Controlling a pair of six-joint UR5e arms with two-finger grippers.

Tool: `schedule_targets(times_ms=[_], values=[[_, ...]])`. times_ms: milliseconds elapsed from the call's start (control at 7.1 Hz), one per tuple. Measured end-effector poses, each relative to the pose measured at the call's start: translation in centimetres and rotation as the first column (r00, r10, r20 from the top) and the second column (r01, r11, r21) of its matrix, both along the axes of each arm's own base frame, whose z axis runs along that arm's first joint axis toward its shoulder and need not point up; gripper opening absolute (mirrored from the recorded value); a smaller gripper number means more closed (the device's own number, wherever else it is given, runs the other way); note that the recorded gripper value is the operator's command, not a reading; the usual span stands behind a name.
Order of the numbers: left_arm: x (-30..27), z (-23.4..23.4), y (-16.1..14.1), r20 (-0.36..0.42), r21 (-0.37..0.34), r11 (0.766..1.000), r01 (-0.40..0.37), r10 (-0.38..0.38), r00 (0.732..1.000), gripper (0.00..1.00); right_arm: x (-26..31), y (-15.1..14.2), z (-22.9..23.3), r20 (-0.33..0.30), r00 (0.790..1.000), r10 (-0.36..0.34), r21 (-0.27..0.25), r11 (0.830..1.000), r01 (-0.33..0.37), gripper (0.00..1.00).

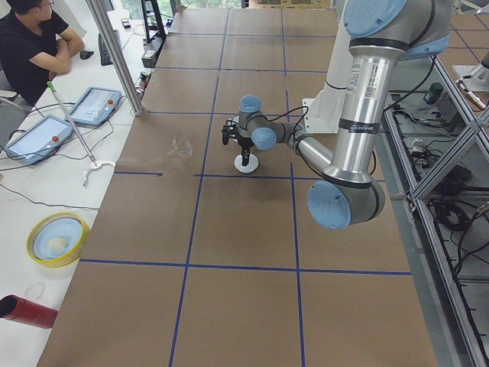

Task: Remove funnel from cup
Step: 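Close the left gripper on the white lid's knob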

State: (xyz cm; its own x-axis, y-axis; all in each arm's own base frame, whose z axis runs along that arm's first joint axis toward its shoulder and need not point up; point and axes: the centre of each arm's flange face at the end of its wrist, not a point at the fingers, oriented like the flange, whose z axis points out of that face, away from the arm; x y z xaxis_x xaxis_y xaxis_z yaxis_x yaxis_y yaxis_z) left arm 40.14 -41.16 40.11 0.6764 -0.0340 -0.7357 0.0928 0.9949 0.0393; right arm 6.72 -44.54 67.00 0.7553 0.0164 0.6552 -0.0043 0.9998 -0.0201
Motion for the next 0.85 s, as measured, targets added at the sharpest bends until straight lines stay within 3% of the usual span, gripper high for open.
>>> schedule_targets(times_ms=[845], values=[[0.22, -1.13, 0.96, 0.0, -0.003, 1.0, -0.015, 0.015, 1.0, 0.53, 0.0, 0.0, 0.01, 0.0, 1.0, 0.0, 0.0, 1.0, 0.0, 1.0]])
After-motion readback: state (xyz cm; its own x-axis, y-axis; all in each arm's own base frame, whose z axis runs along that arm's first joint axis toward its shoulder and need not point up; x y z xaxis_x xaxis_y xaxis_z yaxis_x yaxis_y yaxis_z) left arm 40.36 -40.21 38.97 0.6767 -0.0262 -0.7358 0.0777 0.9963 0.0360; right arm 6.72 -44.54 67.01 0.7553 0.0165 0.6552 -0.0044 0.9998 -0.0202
